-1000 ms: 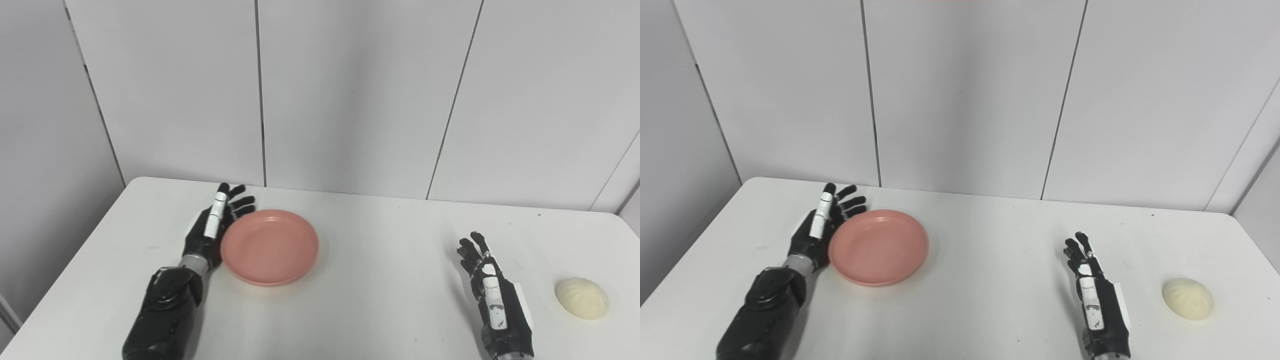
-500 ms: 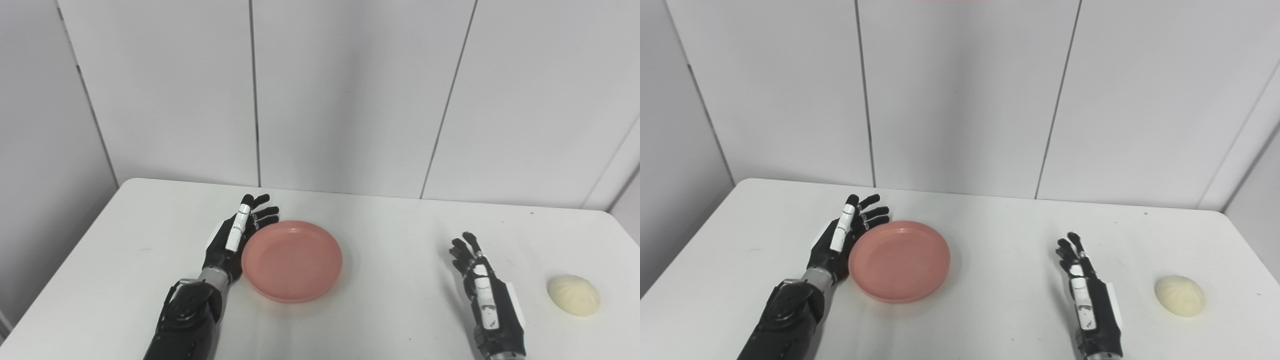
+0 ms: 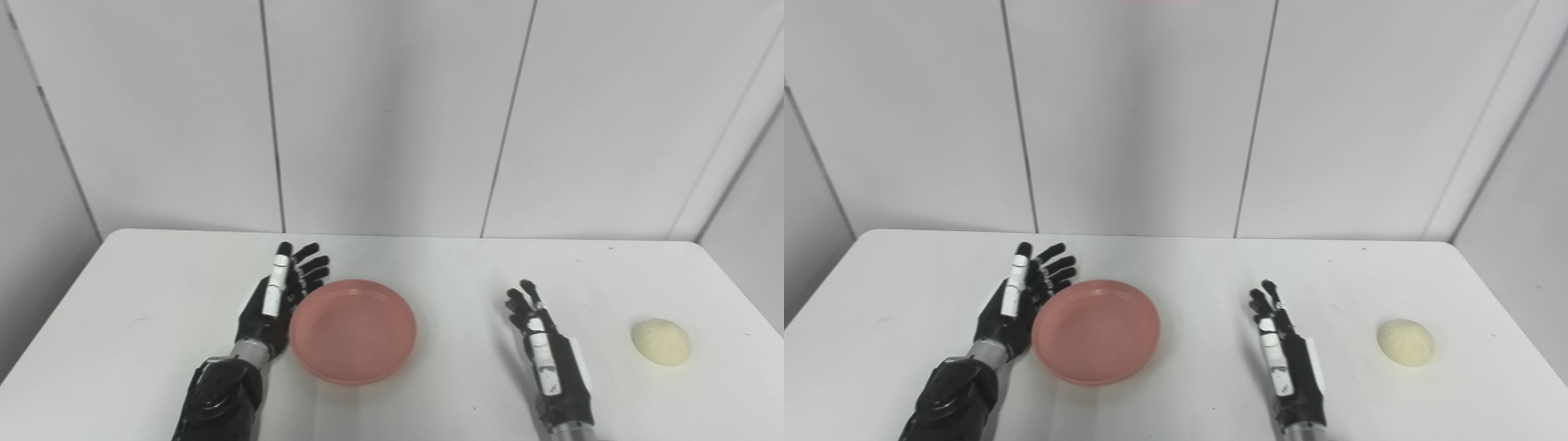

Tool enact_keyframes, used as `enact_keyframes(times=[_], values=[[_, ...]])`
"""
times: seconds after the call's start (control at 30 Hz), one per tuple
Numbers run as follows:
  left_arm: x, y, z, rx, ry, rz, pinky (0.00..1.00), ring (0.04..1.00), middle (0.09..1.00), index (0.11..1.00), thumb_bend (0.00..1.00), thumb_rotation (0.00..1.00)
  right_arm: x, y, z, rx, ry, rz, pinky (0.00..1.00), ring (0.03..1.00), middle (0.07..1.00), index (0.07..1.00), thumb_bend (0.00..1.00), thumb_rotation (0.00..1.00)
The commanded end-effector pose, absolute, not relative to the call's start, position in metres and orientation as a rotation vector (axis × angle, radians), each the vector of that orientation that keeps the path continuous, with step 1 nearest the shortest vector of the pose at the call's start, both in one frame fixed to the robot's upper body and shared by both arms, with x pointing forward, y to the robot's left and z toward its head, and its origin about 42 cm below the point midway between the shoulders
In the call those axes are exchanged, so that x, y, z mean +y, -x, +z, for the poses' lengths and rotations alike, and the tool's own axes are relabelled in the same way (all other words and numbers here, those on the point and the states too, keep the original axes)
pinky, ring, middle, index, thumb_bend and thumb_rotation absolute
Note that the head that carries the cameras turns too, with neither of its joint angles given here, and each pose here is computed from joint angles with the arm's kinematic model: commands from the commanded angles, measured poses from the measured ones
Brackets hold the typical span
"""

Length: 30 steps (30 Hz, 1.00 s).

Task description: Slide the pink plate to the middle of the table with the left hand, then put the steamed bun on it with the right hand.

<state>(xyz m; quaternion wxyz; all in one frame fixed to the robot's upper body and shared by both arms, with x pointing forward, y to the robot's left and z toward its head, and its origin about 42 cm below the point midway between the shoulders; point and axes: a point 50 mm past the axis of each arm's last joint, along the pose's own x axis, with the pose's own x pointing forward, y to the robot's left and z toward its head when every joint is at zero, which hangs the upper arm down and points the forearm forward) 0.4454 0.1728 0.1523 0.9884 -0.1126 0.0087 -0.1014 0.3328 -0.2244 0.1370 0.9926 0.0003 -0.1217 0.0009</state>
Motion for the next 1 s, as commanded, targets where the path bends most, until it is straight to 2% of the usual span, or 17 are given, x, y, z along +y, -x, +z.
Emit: enact_keyframes(times=[0.0,0.43,0.97], values=[[0.164,-0.452,0.177,-0.043,0.243,-0.232,0.88,0.832,0.793,0.793,0.73,0.96,-0.213,-0.325,0.122,-0.184,-0.021,-0.002,0.93,0.900,0.887,0.936,0.81,0.96],[0.142,-0.444,0.172,-0.015,0.272,-0.298,0.89,0.834,0.796,0.799,0.70,0.92,-0.203,-0.326,0.124,-0.190,-0.010,-0.005,0.93,0.899,0.888,0.930,0.78,0.97],[0.138,-0.446,0.160,0.003,0.241,-0.317,0.88,0.835,0.801,0.808,0.69,0.92,-0.203,-0.326,0.123,-0.190,0.006,-0.006,0.92,0.895,0.891,0.939,0.74,0.99]])
